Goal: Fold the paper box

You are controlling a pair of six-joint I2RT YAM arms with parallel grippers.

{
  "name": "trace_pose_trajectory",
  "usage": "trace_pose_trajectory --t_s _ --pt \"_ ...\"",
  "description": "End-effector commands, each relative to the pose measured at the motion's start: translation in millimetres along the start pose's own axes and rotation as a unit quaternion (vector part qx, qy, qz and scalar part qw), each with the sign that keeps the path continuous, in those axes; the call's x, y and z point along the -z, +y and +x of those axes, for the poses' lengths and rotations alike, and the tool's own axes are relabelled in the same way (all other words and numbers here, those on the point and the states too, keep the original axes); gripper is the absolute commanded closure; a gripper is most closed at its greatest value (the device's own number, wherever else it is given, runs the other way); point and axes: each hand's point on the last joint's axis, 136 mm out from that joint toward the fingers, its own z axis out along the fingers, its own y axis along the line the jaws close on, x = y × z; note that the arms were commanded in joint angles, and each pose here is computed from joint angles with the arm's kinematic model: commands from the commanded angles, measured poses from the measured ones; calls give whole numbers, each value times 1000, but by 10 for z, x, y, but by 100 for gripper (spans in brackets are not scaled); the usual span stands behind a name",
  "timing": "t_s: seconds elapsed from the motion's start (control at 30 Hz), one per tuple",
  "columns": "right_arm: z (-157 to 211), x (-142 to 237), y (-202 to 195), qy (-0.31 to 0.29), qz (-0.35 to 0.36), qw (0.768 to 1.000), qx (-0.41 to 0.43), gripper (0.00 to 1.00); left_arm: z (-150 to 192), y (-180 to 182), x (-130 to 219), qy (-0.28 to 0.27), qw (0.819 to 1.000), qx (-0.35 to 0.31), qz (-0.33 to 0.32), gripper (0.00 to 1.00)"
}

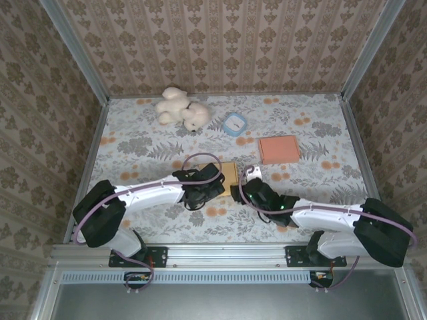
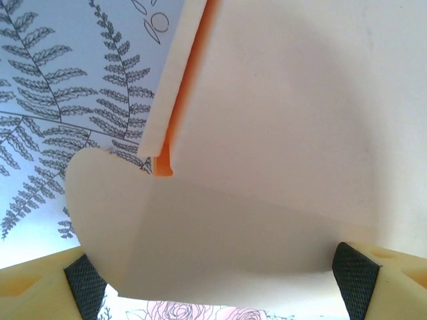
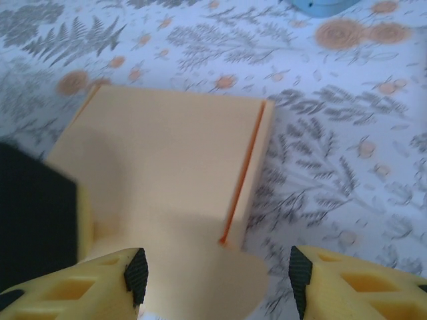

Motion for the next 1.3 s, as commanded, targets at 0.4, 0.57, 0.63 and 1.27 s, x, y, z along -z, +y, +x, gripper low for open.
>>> trace_pose_trajectory --t_s 0.4,0.57,0.63,1.27 --pt "204 -676 -127 97 5 995 -4 39 -55 8 -138 31 999 -18 -15 10" --pt "266 -756 -160 107 0 994 -15 42 -89 -82 -45 26 999 -38 0 10" --pt "265 -757 -180 108 0 994 -19 42 -155 -153 55 14 998 -55 12 10" --pt "299 -812 -260 125 -12 992 -34 43 -945 -94 165 -79 994 -37 62 8"
